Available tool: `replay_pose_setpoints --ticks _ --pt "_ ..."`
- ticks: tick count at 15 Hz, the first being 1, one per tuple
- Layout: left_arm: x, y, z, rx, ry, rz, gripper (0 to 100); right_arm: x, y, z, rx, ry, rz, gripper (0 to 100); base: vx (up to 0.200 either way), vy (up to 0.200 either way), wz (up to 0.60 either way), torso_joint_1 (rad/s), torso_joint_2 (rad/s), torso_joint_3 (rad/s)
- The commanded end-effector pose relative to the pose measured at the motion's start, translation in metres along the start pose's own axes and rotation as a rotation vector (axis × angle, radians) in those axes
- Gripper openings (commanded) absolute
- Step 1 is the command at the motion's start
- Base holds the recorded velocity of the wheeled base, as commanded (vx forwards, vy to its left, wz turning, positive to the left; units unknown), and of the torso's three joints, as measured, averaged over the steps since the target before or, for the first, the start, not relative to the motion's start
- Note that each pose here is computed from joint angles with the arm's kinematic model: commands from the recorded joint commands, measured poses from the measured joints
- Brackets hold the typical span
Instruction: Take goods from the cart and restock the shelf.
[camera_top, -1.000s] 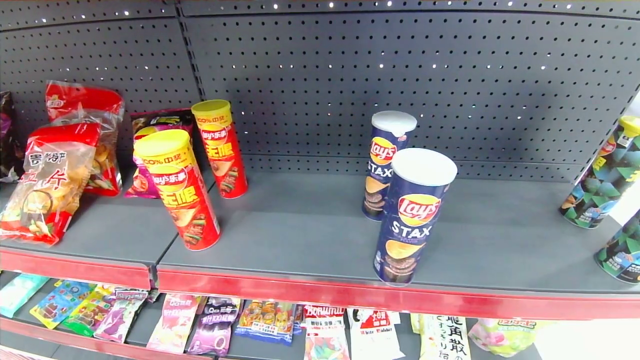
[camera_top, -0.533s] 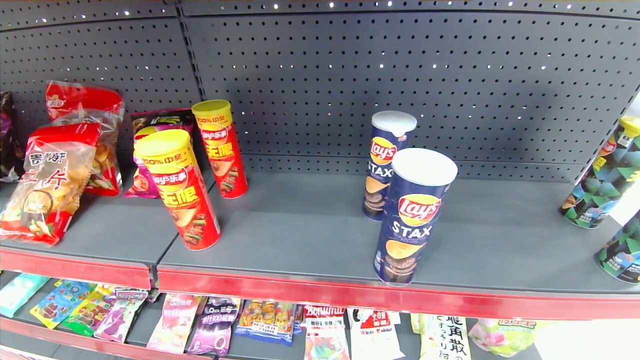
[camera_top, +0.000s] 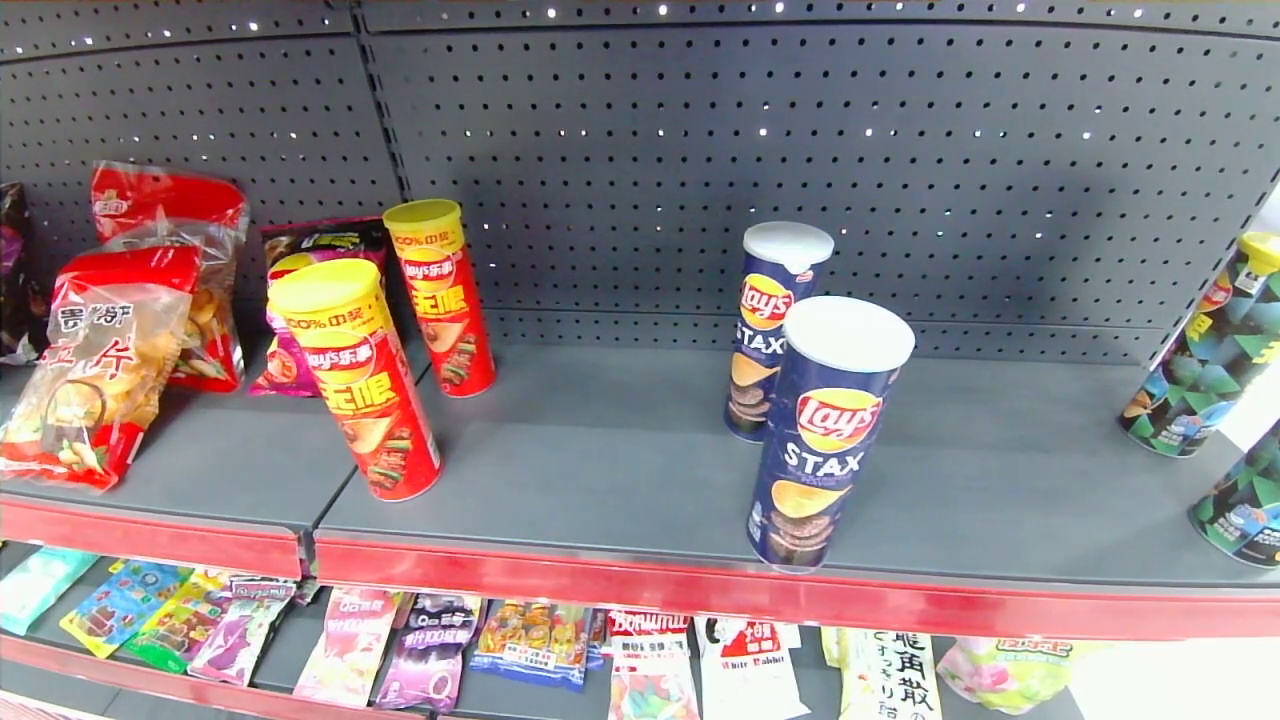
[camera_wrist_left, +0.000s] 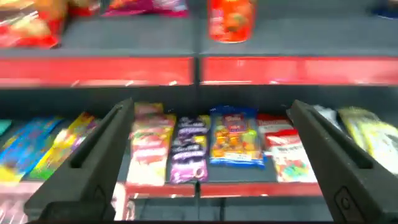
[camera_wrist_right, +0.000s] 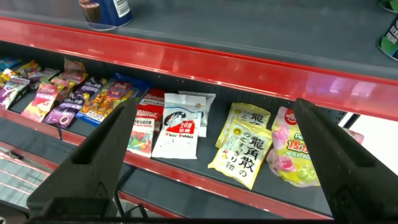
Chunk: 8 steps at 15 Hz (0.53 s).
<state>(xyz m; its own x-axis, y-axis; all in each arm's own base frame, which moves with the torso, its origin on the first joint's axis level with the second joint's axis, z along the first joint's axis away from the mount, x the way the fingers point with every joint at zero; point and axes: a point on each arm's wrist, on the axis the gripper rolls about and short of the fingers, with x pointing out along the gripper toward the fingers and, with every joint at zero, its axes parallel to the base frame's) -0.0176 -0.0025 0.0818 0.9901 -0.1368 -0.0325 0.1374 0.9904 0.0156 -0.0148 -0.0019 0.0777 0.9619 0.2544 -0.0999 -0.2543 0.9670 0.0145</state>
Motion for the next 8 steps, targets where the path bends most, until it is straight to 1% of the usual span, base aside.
replay_pose_setpoints --ticks 1,2,3,4,6,8 --pt "-0.0057 0.0002 -0.0017 -0.034 -0.071 0.062 100 0.0 0.0 0.0 0.0 0.0 0.001 100 0.0 0.0 0.0 0.0 0.0 0.0" --pt "-0.0056 0.0007 -0.002 -0.046 -0.071 0.085 100 0.0 0.0 0.0 0.0 0.0 0.001 100 0.0 0.0 0.0 0.0 0.0 0.0" --pt "-0.0053 0.0017 -0.0051 -0.049 -0.047 0.132 100 0.0 0.0 0.0 0.0 0.0 0.001 100 0.0 0.0 0.0 0.0 0.0 0.0" --pt "-0.0053 0.0019 -0.0068 -0.046 -0.03 0.14 100 0.0 0.0 0.0 -0.002 0.0 0.002 100 0.0 0.0 0.0 0.0 0.0 0.0" --pt "-0.0053 0.0017 -0.0065 -0.028 -0.032 0.133 100 0.0 0.0 0.0 -0.003 0.0 0.001 100 0.0 0.0 0.0 0.0 0.0 0.0" --pt "-0.0053 0.0017 -0.0065 -0.028 -0.032 0.133 100 0.0 0.0 0.0 -0.002 0.0 0.001 100 0.0 0.0 0.0 0.0 0.0 0.0"
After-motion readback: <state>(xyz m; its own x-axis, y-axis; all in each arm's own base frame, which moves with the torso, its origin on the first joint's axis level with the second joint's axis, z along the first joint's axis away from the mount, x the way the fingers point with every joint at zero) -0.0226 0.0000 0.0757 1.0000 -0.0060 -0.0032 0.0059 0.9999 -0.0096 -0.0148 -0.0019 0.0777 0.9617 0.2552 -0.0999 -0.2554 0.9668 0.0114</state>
